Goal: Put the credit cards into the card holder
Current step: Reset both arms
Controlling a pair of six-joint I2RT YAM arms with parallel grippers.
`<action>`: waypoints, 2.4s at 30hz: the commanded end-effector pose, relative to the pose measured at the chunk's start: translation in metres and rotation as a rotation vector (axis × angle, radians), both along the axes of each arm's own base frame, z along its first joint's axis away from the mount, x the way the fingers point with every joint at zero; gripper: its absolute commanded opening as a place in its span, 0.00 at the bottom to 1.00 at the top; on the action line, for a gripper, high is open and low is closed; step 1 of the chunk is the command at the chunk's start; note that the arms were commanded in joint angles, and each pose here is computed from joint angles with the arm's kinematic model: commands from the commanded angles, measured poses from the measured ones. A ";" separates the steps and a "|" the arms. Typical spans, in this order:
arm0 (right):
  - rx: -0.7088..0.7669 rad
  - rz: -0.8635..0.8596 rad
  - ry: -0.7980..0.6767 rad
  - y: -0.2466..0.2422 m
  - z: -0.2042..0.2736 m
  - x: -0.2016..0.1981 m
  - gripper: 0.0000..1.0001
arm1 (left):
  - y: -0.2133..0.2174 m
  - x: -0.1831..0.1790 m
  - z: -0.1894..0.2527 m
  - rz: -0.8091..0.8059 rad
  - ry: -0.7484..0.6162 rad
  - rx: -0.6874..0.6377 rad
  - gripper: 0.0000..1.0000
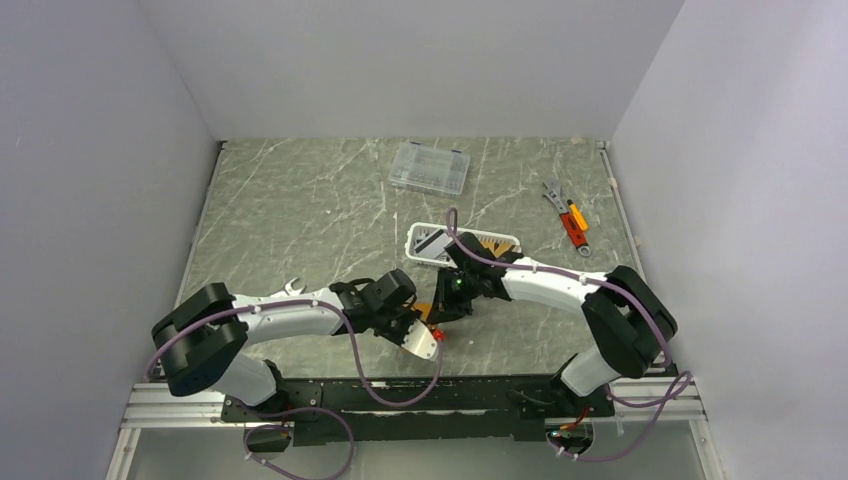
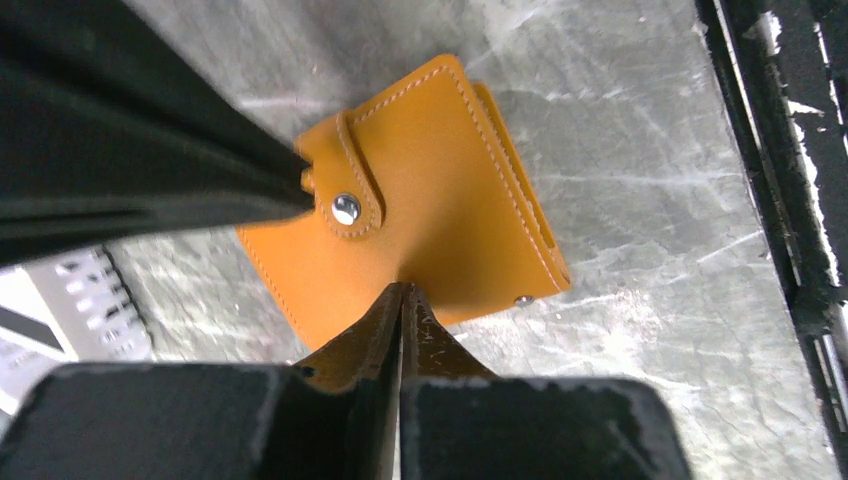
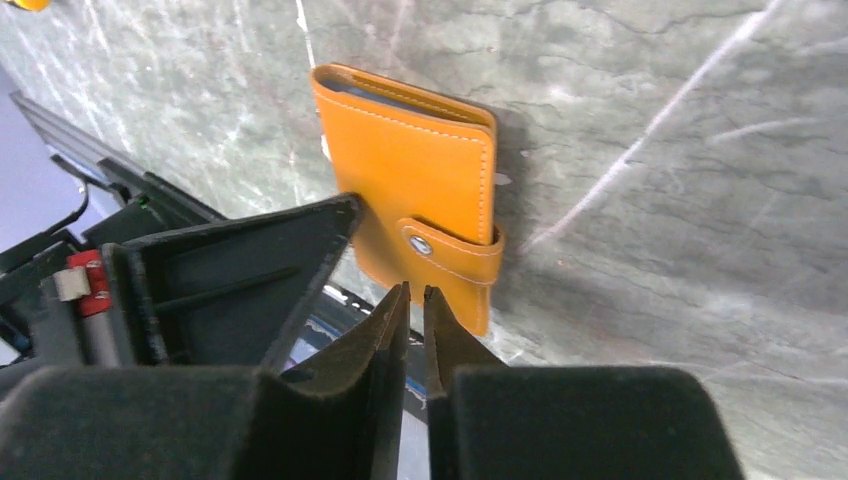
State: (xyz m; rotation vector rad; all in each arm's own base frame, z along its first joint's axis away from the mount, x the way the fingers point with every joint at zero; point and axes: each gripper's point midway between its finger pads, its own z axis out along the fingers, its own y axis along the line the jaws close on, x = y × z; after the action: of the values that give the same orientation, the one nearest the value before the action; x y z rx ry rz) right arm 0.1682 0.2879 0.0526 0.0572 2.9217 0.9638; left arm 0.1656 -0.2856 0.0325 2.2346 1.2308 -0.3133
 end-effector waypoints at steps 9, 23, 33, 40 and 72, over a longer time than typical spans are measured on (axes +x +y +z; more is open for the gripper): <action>-0.092 -0.067 -0.316 -0.041 0.071 0.043 0.60 | 0.034 0.049 0.118 0.335 0.044 -0.185 0.99; -0.730 -0.809 -0.921 -0.307 0.133 0.132 0.85 | 0.198 0.158 0.142 1.200 0.060 -0.508 0.99; -0.972 -1.154 -1.023 -0.382 0.091 0.110 0.85 | 0.250 0.189 0.112 1.333 0.133 -0.904 0.99; -0.953 -1.229 -1.037 -0.392 0.071 0.121 0.85 | 0.246 0.171 0.101 1.217 -0.072 -1.046 1.00; -0.713 -0.801 -1.268 -0.341 0.048 0.188 1.00 | 0.273 0.203 0.092 1.369 -0.165 -1.036 0.99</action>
State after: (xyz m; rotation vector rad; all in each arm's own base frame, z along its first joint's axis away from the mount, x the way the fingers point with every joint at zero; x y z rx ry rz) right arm 0.3649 -0.0612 0.0886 0.4186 1.6954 -0.2814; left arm 0.3665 -0.0130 0.1157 0.3489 1.6655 -0.1281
